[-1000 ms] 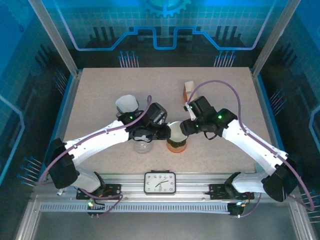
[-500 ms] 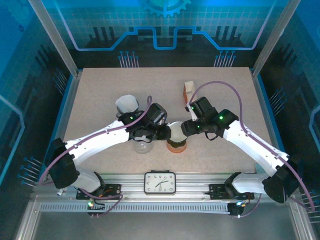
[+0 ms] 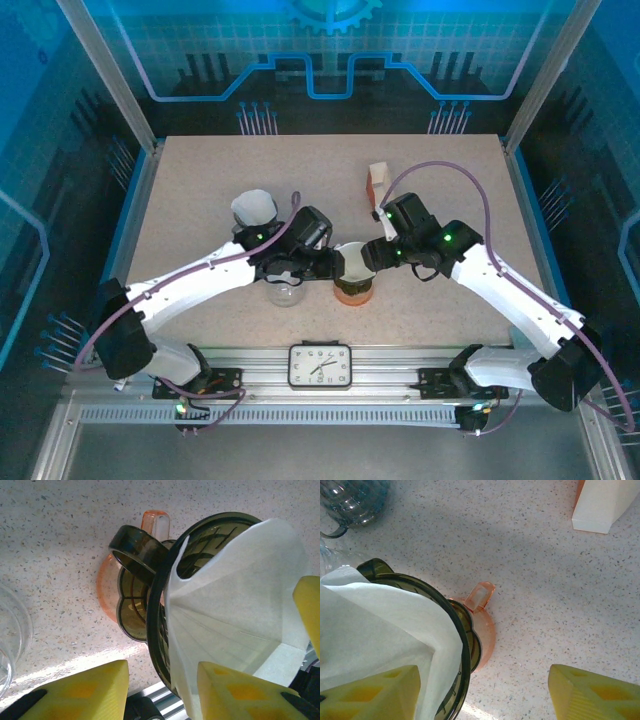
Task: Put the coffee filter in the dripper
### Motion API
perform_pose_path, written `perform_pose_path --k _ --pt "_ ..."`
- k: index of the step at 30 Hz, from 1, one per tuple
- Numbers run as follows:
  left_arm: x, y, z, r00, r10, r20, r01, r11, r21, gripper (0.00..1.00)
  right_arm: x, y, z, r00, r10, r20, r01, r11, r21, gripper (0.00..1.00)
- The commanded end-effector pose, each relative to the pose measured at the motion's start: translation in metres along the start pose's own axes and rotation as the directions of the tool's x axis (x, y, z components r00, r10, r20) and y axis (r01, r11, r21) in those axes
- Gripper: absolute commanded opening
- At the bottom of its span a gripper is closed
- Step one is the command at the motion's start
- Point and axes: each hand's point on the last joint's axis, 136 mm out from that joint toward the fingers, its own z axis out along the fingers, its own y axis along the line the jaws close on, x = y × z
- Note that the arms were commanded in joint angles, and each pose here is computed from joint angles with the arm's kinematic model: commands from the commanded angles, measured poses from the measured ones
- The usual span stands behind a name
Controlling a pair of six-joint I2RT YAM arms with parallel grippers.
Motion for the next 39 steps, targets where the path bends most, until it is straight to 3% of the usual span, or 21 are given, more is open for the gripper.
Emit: perform_pose_path --k 1,7,16,19,24,28,34,39 --pt "-0.004 -0.003 -0.009 1.0 -0.012 0.026 0.012 0.999 0.031 0.43 -0.013 0.003 -0.014 0.998 0.024 0.054 -0.023 0.999 -0.024 0.7" --pt "-0.008 -0.007 -0.017 0.999 -0.014 0.052 0.011 0.999 0.049 0.46 -0.017 0.003 -0.021 0.997 0.023 0.075 -0.021 0.999 -0.029 0.7" --pt "-0.023 -0.027 -0.047 0.99 -0.003 0.142 -0.016 0.991 0.132 0.58 -0.029 0.001 -0.036 0.989 0.023 0.148 -0.02 1.0 -0.021 0.71" --pt "-0.036 -0.042 -0.078 0.97 0.011 0.241 -0.06 0.979 0.196 0.7 -0.034 0.001 -0.041 0.98 0.03 0.196 -0.025 0.999 -0.028 0.71" --pt "-0.057 -0.039 -0.131 0.903 0.021 0.43 -0.122 0.971 0.208 0.99 -0.038 0.0 -0.047 0.959 0.043 0.281 -0.032 0.999 -0.044 0.73" --pt "-0.068 -0.008 -0.159 0.857 -0.017 0.515 -0.075 0.985 0.157 0.99 -0.04 -0.002 -0.053 0.94 0.055 0.337 -0.041 0.998 -0.049 0.75" --pt "-0.082 0.078 -0.182 0.767 -0.161 0.621 0.128 0.987 0.098 0.98 -0.039 -0.005 -0.052 0.939 0.06 0.339 -0.051 0.998 -0.035 0.75" --pt "-0.087 0.148 -0.185 0.672 -0.334 0.661 0.329 0.934 0.138 0.67 -0.041 -0.003 -0.055 0.933 0.063 0.355 -0.05 0.998 -0.045 0.76"
